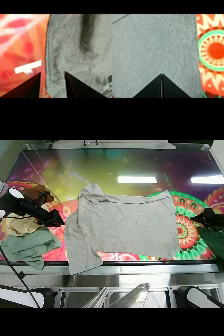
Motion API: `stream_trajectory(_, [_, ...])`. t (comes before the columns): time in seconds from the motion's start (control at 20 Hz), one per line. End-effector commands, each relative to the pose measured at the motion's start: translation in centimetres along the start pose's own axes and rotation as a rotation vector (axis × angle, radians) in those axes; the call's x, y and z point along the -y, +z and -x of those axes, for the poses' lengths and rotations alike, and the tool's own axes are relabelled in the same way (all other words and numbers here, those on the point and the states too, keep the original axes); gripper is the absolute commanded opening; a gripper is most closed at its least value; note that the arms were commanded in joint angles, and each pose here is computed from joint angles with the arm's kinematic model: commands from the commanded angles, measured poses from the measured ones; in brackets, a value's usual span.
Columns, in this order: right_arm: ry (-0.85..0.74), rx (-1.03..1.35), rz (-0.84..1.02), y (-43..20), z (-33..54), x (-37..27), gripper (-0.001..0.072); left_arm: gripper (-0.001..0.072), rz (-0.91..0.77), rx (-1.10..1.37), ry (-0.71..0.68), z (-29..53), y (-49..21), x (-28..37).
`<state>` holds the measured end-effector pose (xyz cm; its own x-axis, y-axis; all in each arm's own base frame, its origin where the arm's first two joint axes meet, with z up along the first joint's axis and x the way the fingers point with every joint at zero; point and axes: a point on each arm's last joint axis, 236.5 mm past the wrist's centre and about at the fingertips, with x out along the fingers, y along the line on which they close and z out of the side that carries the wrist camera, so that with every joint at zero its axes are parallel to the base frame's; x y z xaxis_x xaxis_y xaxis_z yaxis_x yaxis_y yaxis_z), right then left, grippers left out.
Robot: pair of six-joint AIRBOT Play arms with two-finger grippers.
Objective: Fold the shirts.
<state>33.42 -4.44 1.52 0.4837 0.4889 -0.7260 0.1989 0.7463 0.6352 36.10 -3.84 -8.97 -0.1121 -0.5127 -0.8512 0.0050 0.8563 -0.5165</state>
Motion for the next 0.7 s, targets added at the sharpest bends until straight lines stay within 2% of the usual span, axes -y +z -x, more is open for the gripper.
stream_trajectory(0.0, [-0.009,-0.009,0.003,-0.6,0.2,0.0,0.0017,0.0313,-0.04,-0.089,0.062,-2.0,-1.3,-0.8])
stream_trajectory(0.25, [-0.005,-0.017,0.004,-0.8,0.2,-0.1,0.0017,0.0312,-0.07,-0.199,0.044,-2.6,-3.4,0.7])
stream_trajectory(0.5, [-0.004,-0.024,0.019,-0.9,0.2,-0.1,0.0017,0.0309,-0.095,-0.167,0.002,-3.2,-2.6,2.4])
stream_trajectory(0.55, [-0.004,-0.024,0.019,-0.9,0.2,-0.1,0.0017,0.0271,-0.104,-0.145,0.006,-3.4,-2.0,2.5])
stream_trajectory(0.6, [-0.004,-0.025,0.02,-0.9,0.2,-0.1,0.0018,0.0135,-0.104,-0.12,0.015,-3.5,-1.4,2.3])
stream_trajectory(0.65, [-0.003,-0.026,0.02,-1.0,0.2,-0.2,0.0017,0.0041,-0.104,-0.11,0.008,-3.5,-1.2,2.5])
